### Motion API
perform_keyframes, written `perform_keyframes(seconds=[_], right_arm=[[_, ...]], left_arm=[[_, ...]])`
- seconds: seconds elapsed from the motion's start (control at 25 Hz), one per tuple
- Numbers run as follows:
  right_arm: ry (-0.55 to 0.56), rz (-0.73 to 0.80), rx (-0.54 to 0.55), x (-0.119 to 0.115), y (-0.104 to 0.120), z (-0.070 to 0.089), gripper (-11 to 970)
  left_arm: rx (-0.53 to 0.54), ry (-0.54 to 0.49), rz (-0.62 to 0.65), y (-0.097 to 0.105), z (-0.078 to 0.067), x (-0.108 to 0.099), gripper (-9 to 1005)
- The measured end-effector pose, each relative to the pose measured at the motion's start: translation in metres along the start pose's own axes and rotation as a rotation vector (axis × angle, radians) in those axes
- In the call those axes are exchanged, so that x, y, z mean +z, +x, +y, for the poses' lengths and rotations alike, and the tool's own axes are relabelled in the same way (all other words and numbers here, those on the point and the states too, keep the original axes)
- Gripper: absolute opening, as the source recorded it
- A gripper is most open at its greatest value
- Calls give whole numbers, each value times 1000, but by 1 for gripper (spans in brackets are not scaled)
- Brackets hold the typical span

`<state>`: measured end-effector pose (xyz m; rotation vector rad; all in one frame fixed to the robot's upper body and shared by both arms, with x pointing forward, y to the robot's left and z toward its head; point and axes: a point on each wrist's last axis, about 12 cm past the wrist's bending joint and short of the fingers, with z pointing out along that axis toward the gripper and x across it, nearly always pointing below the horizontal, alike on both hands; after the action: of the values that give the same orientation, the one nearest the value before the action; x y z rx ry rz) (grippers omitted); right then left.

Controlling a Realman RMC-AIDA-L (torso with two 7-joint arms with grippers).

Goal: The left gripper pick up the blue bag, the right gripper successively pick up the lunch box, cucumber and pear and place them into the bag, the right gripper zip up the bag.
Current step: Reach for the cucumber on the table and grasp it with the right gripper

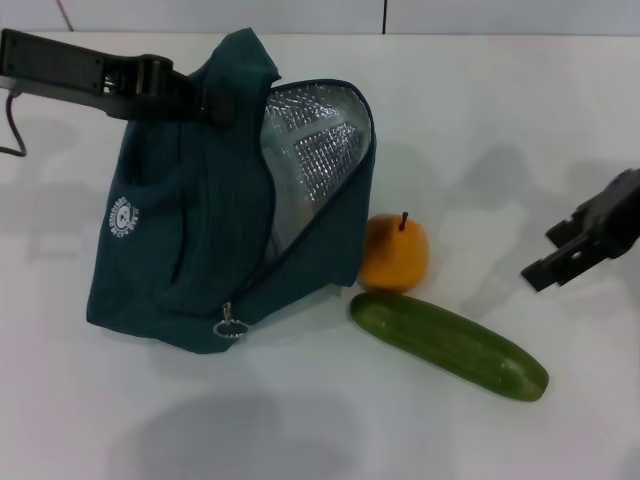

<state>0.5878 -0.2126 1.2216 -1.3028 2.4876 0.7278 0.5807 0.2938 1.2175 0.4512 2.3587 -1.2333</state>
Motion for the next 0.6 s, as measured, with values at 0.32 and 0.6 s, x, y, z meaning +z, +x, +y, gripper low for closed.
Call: perform_keyframes(seconds=[0.32, 0.6], right_arm=[[-6, 58, -46, 36, -15, 7, 777], [-8, 79, -126, 58, -25, 17, 780]], left_arm=[[4, -1, 3, -1, -1, 1, 43], [5, -1, 4, -2, -1, 1, 44]])
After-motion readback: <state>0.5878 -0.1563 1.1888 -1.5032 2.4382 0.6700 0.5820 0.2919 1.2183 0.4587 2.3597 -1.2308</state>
